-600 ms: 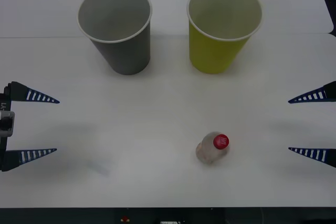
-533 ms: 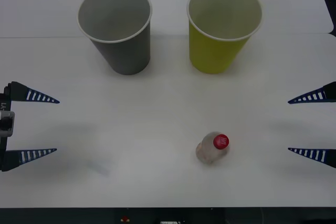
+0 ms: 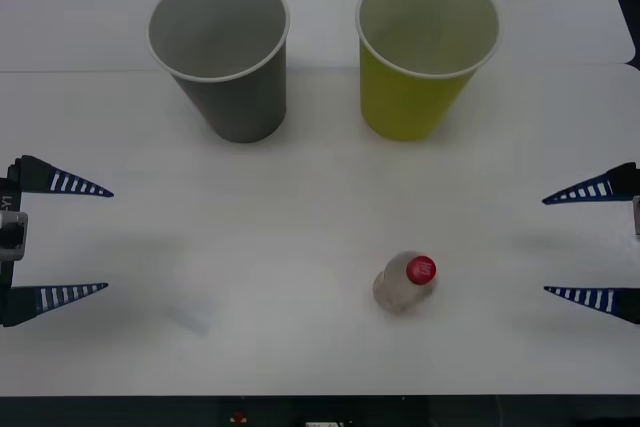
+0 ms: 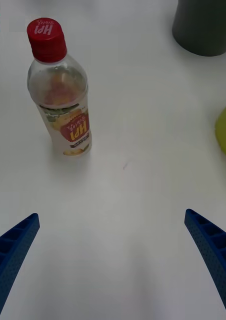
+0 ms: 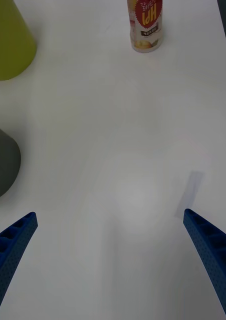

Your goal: Put the can into the green bin and the plastic bottle into the gray bin

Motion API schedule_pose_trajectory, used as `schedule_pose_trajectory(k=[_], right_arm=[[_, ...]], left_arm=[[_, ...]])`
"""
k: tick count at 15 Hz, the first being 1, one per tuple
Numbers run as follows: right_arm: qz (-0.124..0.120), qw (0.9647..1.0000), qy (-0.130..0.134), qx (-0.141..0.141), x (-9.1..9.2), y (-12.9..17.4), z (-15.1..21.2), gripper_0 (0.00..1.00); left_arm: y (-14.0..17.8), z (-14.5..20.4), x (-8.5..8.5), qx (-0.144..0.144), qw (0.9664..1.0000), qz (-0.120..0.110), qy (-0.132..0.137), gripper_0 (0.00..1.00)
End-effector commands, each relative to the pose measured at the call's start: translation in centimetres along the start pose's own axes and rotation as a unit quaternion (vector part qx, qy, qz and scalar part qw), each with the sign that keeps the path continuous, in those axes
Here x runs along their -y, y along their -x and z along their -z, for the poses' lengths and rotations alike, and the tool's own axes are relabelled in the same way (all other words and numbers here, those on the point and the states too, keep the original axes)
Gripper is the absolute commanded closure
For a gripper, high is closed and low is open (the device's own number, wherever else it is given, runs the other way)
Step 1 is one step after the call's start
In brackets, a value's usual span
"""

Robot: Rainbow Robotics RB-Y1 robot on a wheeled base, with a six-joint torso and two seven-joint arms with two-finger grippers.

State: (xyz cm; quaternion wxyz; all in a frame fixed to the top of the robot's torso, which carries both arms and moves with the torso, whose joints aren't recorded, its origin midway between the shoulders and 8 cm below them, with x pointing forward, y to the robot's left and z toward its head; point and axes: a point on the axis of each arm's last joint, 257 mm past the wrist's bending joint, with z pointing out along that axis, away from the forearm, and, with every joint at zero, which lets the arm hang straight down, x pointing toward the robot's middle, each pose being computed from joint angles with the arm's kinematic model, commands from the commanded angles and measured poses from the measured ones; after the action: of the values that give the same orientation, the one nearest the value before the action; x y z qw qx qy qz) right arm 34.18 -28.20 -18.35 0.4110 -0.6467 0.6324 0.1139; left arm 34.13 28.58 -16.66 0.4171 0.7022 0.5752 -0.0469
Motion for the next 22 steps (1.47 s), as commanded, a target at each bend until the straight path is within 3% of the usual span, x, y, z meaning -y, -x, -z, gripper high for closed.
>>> schedule_pose_trajectory(k=[1, 4, 10, 22], right_arm=[[0.006, 0.9994, 0.009, 0.033, -0.4, -0.1, -1.1, 0.00], [0.014, 0.9977, 0.025, 0.062, -1.3, -0.7, -2.3, 0.00], [0.040, 0.9931, 0.024, 0.108, -1.7, -1.5, -4.8, 0.00], [0.007, 0.9830, 0.030, 0.181, -4.0, -0.4, -11.7, 0.00]], left_arm=[[0.0, 0.0, 0.0, 0.000, 1.0000, 0.000, 0.000, 0.00], [0.0, 0.0, 0.0, 0.000, 1.0000, 0.000, 0.000, 0.00], [0.0, 0.0, 0.0, 0.000, 1.0000, 0.000, 0.000, 0.00], [0.0, 0.0, 0.0, 0.000, 1.0000, 0.000, 0.000, 0.00]])
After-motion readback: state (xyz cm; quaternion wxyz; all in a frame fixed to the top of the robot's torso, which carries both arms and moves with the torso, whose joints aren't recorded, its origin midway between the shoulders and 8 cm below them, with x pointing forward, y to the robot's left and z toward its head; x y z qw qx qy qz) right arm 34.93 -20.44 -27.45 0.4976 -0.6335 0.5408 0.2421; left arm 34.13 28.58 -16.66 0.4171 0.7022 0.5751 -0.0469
